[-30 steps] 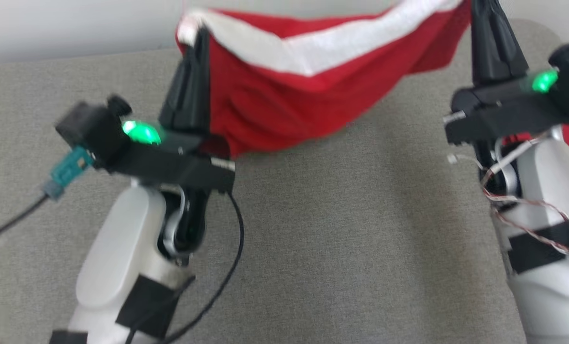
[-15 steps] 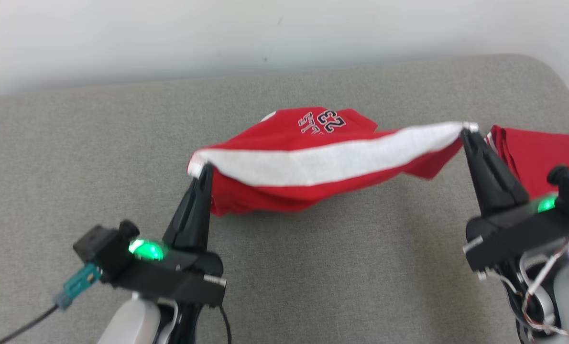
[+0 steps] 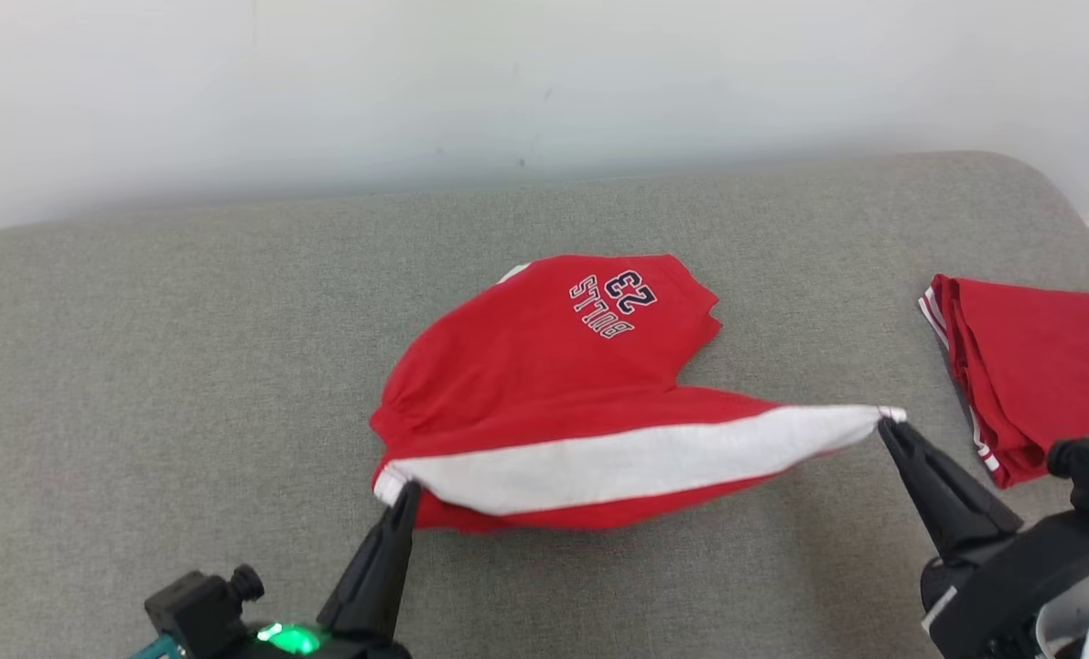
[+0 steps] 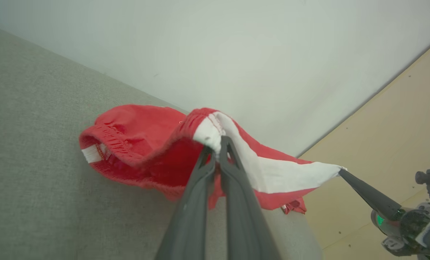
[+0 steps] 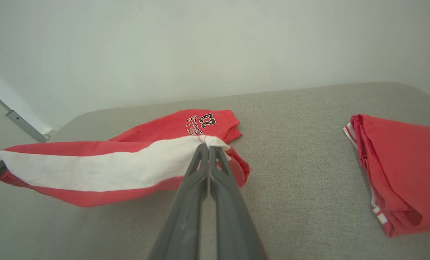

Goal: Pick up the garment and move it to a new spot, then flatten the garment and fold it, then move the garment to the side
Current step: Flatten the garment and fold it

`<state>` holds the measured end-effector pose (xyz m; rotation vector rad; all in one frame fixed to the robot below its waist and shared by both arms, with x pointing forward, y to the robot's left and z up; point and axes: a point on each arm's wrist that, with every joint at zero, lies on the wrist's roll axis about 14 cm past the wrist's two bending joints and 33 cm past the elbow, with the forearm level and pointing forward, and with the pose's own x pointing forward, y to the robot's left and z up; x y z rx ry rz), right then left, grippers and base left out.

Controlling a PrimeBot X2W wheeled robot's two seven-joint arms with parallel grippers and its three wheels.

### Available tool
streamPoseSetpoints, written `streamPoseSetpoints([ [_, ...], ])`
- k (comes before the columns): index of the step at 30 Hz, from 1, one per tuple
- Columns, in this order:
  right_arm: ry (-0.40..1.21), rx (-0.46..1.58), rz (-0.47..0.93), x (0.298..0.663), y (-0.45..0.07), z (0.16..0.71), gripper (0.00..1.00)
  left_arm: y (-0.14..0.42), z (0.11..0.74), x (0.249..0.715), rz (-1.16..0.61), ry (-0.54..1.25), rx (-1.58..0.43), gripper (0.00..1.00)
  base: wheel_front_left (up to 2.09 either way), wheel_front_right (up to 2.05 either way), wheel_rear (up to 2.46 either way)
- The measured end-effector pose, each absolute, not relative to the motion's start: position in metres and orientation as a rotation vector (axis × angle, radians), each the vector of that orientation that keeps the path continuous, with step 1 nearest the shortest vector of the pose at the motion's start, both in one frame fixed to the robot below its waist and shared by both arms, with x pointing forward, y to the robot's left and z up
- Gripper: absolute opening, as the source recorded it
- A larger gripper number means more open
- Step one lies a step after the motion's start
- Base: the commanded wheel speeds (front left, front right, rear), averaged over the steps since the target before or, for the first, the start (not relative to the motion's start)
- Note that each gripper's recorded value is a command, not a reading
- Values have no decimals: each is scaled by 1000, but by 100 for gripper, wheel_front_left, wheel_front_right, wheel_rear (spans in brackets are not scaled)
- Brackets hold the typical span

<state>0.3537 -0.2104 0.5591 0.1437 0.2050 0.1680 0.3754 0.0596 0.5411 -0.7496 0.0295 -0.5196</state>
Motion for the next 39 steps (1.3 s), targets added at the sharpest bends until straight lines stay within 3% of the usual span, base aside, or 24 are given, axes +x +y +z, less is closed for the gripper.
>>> streamPoseSetpoints([
  [10,531,208,156,307,-216,506,0,64,508,349,-534,225,-754,0,0,0,0],
  [32,809,352,181,261,-202,472,0,61,453,297,-543,602,-798,0,0,0,0],
  [39,942,432,161,232,-197,460,0,65,441,275,-539,730,-794,0,0,0,0],
])
